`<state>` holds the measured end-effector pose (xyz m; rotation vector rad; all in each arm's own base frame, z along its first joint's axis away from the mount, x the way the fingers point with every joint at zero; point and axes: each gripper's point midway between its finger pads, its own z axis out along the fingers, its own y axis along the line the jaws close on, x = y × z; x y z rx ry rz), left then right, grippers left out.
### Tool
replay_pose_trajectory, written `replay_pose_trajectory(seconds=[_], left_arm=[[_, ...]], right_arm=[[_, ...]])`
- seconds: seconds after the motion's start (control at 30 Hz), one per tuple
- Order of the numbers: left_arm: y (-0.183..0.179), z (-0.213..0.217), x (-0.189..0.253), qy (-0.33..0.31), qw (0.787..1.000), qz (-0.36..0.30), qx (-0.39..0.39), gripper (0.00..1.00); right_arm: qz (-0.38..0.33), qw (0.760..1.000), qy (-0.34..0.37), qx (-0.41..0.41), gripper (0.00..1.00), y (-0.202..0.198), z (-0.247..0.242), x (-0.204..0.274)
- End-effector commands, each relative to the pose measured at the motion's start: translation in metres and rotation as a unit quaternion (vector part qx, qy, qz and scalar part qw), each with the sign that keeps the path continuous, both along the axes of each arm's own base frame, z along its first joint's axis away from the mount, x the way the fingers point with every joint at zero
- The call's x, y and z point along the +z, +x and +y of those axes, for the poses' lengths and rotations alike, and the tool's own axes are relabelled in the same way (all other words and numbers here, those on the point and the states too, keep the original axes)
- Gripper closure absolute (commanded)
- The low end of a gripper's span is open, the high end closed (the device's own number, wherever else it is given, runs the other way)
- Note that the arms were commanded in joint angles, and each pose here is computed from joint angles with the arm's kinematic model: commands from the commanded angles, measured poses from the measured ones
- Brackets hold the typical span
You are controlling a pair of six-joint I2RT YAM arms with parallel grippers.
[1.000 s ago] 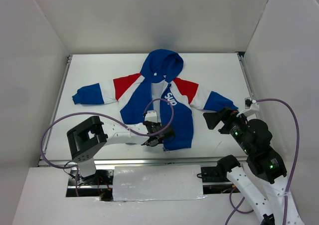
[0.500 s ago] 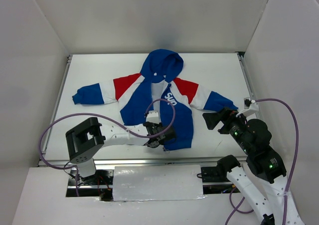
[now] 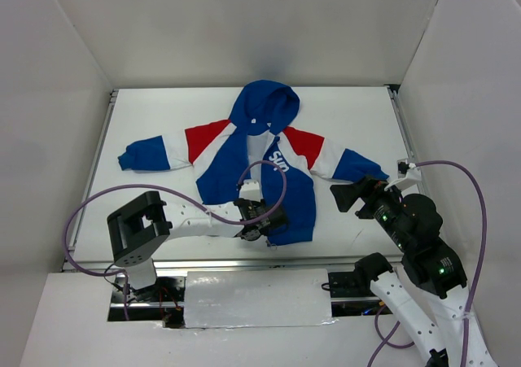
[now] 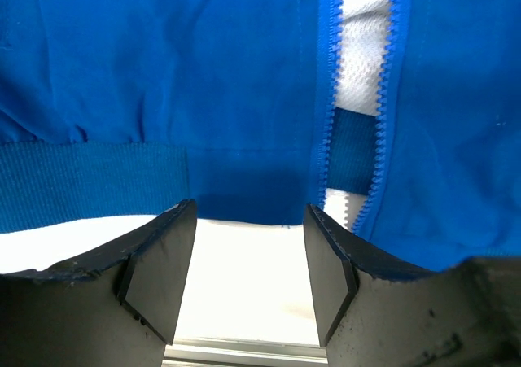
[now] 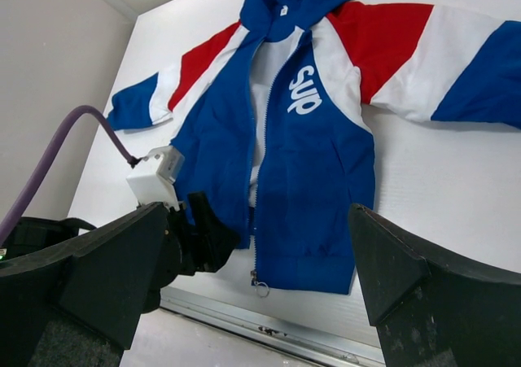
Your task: Zip up the jacket
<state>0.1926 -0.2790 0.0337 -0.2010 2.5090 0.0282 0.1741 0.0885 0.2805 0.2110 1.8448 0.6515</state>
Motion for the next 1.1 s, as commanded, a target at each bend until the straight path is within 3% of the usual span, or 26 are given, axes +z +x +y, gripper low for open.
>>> replay_pose_trajectory(seconds=[0.0,0.9,1.03,1.07], left_arm=[[0.006,-0.004,0.001,-0.003,1.0,-0.014,-0.007,0.33],[-0.019,0.017,-0.048,0.026,0.999,0.046,-0.013,0.46],[-0.028,0.023,-0.055,0.028,0.998,0.056,-0.014,0.91],[-0.029,0.025,-0.057,0.028,0.998,0.057,-0.011,0.93]], right_arm=[[-0.011,1.0,-0.004,0.011,0.0,0.0,0.003,0.002],[-0.013,1.0,-0.006,0.018,0.0,-0.001,0.005,0.001],[-0.015,1.0,-0.005,0.019,0.0,-0.001,0.005,0.003],[-0.014,1.0,-0.005,0.02,0.0,0.0,0.006,0.003]])
